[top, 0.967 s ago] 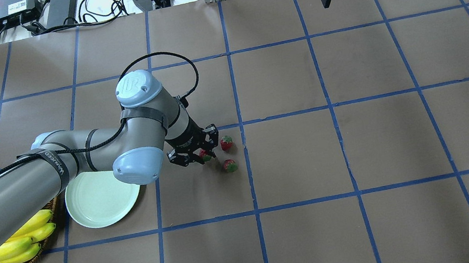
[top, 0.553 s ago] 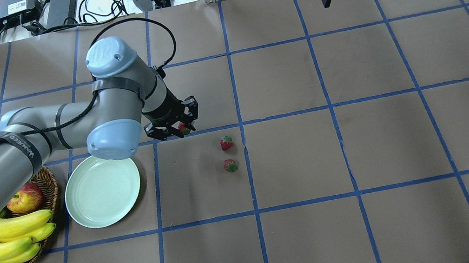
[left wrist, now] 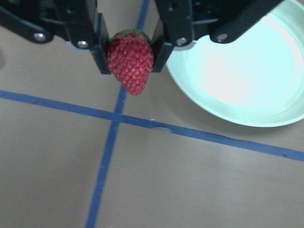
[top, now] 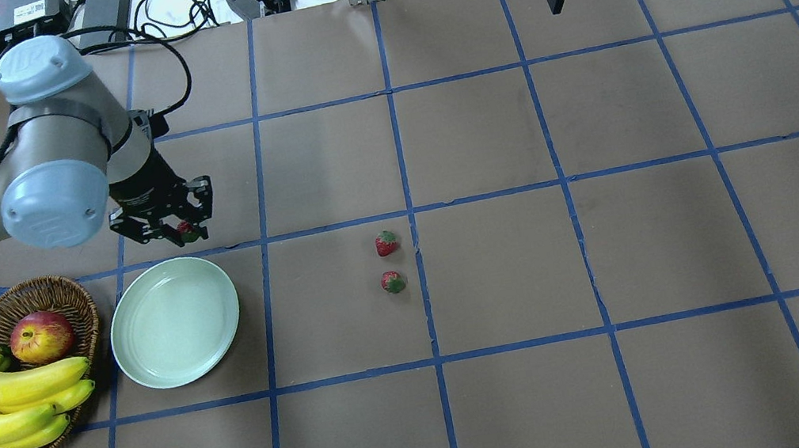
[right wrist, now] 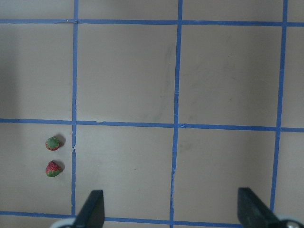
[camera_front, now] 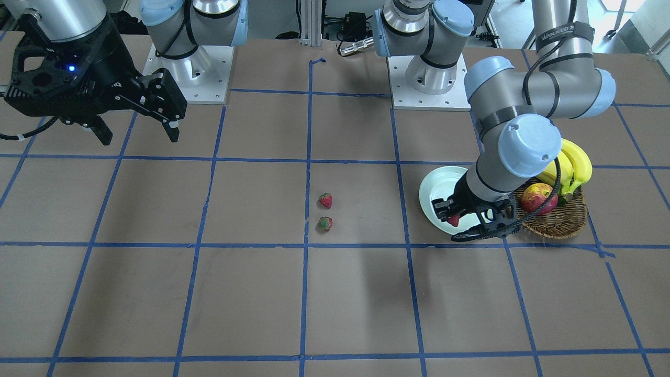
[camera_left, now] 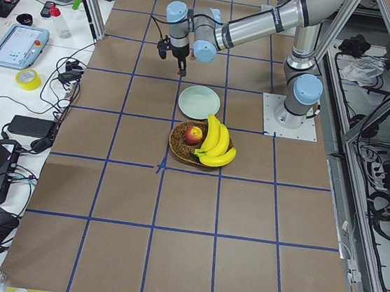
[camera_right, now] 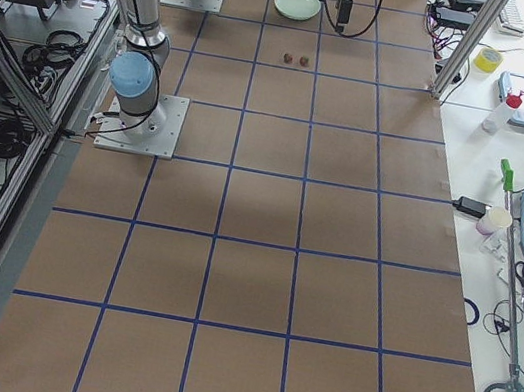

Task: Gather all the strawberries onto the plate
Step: 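Carry the strawberry over the green plate and open the left gripper, then return the left gripper to the cluster and grasp another strawberry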

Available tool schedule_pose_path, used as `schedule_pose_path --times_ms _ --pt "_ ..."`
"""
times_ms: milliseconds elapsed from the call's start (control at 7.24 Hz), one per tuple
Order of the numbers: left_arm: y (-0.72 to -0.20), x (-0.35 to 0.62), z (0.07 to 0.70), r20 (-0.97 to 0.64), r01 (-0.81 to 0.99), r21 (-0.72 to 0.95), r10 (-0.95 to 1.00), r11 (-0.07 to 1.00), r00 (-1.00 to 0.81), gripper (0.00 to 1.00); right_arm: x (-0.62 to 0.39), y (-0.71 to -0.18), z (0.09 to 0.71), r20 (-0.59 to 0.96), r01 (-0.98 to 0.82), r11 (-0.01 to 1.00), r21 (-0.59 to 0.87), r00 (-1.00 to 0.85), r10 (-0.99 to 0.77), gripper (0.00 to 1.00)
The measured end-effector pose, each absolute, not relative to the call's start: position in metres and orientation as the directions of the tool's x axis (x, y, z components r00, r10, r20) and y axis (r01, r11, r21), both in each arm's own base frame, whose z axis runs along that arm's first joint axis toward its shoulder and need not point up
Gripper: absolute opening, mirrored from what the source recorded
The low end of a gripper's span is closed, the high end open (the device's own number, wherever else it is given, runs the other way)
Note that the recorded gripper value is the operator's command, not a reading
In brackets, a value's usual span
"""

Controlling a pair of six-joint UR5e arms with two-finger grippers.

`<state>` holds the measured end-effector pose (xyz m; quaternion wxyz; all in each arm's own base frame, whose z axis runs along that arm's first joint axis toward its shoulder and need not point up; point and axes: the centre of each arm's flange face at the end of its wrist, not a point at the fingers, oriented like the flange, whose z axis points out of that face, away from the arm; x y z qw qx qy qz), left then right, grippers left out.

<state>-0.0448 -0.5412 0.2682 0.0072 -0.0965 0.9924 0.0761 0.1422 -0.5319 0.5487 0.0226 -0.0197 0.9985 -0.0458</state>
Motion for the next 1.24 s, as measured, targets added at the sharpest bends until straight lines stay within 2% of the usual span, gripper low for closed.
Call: schedule_pose_path --times_ms 415,553,691,829,1244 --pt "-0.510 -0.005 0.228 -0.011 -0.158 0.248 -0.161 0.956 -0.987 0.00 0.143 -0.531 0.549 -0.043 -0.039 0.995 -0.094 -0.998 -0.044 1.00" --pt "-0.508 -0.001 0.220 -0.021 -0.155 0.266 -0.155 0.951 -0.988 0.34 0.143 -0.531 0.549 -0.043 -0.040 0.995 -0.093 -0.998 -0.044 1.00" --pt "-0.506 0.003 0.213 -0.053 -0.154 0.283 -0.145 0.947 -0.988 0.83 0.143 -0.531 0.549 -0.044 -0.040 0.995 -0.093 -0.998 -0.044 1.00" --pt "-0.504 0.006 0.207 -0.078 -0.156 0.299 -0.138 0.942 -0.987 1.00 0.143 -0.532 0.549 -0.044 -0.040 0.995 -0.092 -0.998 -0.044 1.00" --pt "-0.511 0.002 0.208 -0.030 -0.169 0.268 -0.167 0.948 -0.986 1.00 0.144 -0.532 0.548 -0.043 -0.040 0.995 -0.090 -0.998 -0.044 1.00"
